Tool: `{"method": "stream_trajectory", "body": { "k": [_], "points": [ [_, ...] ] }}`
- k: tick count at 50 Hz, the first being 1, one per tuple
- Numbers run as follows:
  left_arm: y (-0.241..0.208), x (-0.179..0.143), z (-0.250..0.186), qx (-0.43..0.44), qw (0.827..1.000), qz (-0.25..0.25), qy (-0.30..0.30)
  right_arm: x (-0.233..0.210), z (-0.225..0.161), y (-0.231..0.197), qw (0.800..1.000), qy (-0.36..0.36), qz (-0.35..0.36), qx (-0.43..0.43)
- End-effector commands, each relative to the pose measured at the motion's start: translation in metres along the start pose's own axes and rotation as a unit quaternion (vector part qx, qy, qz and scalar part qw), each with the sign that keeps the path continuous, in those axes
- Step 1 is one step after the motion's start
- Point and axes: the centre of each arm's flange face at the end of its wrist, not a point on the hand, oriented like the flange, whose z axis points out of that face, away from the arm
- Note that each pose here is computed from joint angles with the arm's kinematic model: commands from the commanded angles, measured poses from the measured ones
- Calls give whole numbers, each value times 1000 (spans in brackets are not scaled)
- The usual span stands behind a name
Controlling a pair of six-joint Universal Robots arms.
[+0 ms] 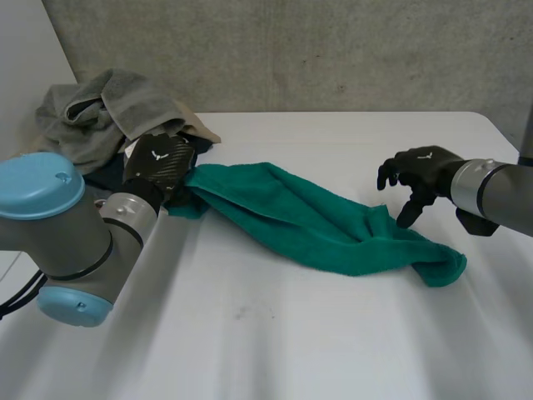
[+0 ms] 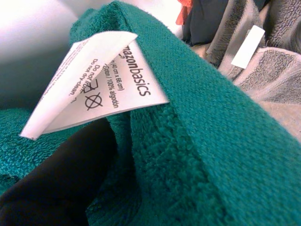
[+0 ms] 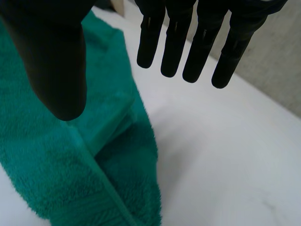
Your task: Fold the laundry.
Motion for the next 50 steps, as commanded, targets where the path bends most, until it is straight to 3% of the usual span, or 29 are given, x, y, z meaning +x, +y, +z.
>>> {"method": "stream_trajectory", "body": {
  "k": [1, 15, 29, 38, 44, 50],
  "points": [
    [1, -2, 0, -2, 1000, 0, -3, -1, 17, 25, 999, 13, 5, -50],
    [3, -6, 2, -4, 1000, 0, -7, 30, -21, 31, 995, 60, 33, -69],
    [3, -6, 1, -5, 1000, 0, -8, 20, -7, 72, 988, 9, 68, -140],
    [-10, -10, -8, -18, 1000, 2, -5, 28, -10, 64, 990, 30, 61, -120],
    [-33, -29, -21, -51, 999, 2, -11, 58, -74, -10, 992, 124, -3, -3],
    [-49, -46, -40, -125, 992, 5, 14, 69, -126, -26, 979, 167, -112, -26]
  ]
}}
